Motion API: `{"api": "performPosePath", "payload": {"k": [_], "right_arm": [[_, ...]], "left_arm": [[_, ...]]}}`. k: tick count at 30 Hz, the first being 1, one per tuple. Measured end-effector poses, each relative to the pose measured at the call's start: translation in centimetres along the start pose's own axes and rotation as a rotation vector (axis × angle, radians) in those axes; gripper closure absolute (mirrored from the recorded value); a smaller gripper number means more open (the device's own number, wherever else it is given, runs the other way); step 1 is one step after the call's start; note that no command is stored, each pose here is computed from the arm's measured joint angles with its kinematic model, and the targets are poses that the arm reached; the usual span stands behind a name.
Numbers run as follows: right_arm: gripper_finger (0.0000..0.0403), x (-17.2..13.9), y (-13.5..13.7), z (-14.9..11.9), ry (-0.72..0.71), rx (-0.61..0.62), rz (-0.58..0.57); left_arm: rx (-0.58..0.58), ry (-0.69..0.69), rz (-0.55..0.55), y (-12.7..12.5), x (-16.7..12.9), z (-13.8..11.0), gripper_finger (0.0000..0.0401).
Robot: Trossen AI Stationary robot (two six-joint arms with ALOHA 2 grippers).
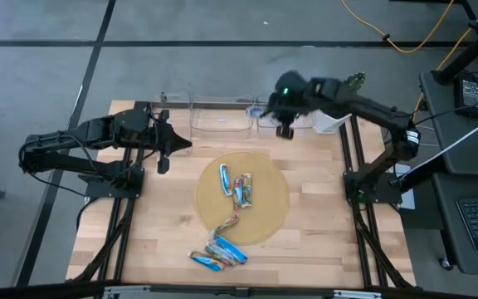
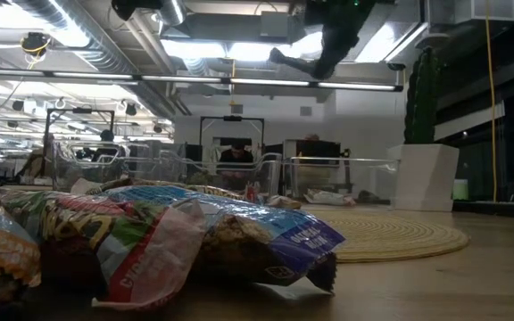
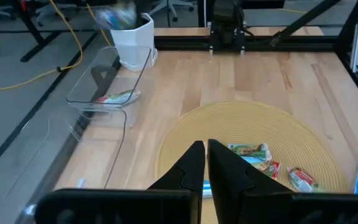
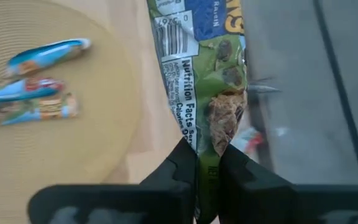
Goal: Pick and place Granola Bars by type
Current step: Put the green granola bar into the middle transparent bin
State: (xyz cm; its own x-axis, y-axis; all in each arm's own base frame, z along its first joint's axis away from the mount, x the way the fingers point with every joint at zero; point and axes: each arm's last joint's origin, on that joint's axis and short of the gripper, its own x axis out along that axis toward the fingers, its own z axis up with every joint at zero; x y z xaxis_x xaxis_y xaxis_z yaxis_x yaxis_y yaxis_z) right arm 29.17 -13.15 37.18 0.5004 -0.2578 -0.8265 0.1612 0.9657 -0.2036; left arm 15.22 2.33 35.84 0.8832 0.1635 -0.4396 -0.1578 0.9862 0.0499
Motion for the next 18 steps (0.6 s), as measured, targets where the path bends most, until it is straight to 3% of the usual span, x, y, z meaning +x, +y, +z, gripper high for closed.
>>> {"api": "performPosePath", "payload": {"k": [8,11,18], "right_arm": [[0.0357,-0.9,-4.2,-1.1,-0.025,0.084,-0.014],[0.0368,-0.5,-4.9,-1.1,-0.033,0.061,-0.031],[0.0372,-0.4,-6.4,1.6,-0.069,0.007,-0.066]], "left_arm": [[0.0,-0.002,0.005,0.0,0.0,0.0,0.0386],[0.0,-0.001,0.027,0.1,0.0,0.0,0.0386],[-0.001,0.001,0.085,0.3,0.0,0.0,0.0386]]}}
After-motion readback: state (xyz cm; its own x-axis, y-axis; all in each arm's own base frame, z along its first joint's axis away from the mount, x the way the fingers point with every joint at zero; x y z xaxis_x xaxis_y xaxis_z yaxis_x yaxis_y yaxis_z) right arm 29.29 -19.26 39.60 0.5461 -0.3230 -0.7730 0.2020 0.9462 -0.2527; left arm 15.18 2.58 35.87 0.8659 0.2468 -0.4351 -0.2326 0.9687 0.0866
